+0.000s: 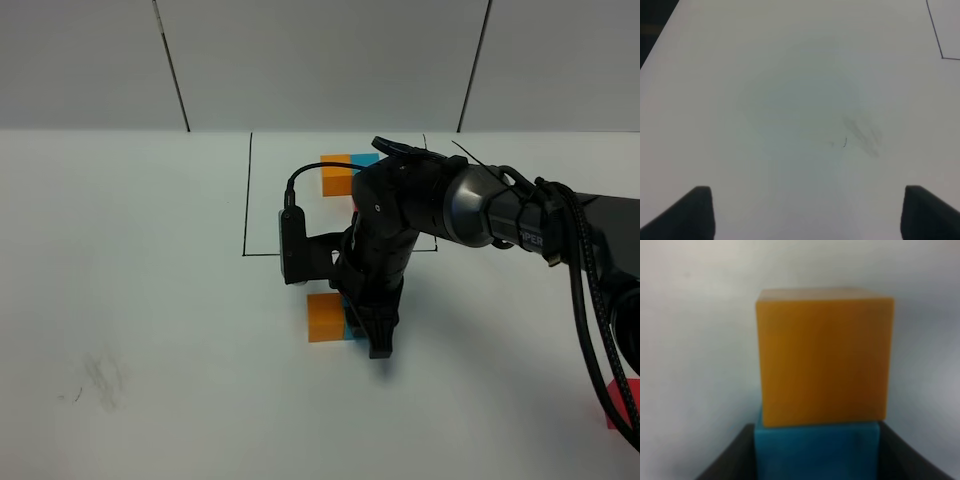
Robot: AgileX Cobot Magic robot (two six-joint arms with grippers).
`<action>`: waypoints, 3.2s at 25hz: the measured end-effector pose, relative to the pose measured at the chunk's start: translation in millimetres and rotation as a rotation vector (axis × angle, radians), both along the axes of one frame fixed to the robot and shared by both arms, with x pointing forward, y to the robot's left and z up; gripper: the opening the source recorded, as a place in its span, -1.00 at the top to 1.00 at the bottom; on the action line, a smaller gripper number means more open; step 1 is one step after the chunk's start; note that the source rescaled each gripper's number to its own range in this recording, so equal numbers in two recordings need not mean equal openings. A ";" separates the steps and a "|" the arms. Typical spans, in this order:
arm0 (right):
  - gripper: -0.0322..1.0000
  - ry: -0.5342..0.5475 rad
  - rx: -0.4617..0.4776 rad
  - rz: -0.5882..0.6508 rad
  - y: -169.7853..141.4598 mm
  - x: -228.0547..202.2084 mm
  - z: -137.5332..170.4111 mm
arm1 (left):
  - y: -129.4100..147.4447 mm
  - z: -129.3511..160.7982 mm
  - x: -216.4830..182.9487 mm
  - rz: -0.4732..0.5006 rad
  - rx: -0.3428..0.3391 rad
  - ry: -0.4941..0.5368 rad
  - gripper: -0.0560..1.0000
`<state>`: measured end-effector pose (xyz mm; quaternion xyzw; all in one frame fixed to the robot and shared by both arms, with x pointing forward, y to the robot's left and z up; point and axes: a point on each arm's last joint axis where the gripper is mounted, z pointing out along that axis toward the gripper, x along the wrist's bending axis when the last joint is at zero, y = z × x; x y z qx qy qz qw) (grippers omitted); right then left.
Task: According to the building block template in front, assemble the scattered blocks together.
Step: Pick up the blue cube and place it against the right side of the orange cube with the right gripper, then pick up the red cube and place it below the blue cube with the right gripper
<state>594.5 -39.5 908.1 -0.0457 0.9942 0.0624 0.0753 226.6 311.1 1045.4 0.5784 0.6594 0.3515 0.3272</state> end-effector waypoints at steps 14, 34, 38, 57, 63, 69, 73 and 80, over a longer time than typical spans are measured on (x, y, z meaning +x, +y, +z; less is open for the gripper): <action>0.34 0.021 -0.020 -0.007 -1.8 -1.6 0.0 | 0.0 0.0 0.0 0.000 0.000 0.000 -0.38; -0.20 -0.155 0.055 -1.052 -59.4 -0.6 101.0 | 0.0 0.0 0.0 0.000 0.000 0.000 -0.38; -0.20 -0.190 0.094 -1.315 -89.8 -9.3 118.9 | 0.0 0.0 0.0 0.000 0.000 0.000 -0.38; -0.20 -0.157 0.156 -1.683 -221.4 -91.2 95.9 | 0.0 0.0 0.0 0.000 0.001 0.000 -0.38; -0.20 -0.106 0.163 -1.741 -231.2 -99.5 77.4 | 0.0 0.0 0.0 0.000 0.001 0.000 -0.38; -0.20 -0.089 0.149 -1.752 -235.7 -106.5 65.5 | 0.0 0.0 0.0 0.000 0.001 0.000 -0.38; -0.20 -0.088 0.149 -1.752 -236.0 -106.5 64.2 | 0.0 0.0 0.0 0.000 0.001 0.000 -0.38; -0.20 -0.053 0.100 -1.775 -245.3 -99.3 45.9 | 0.0 0.0 0.0 0.000 0.001 0.000 -0.38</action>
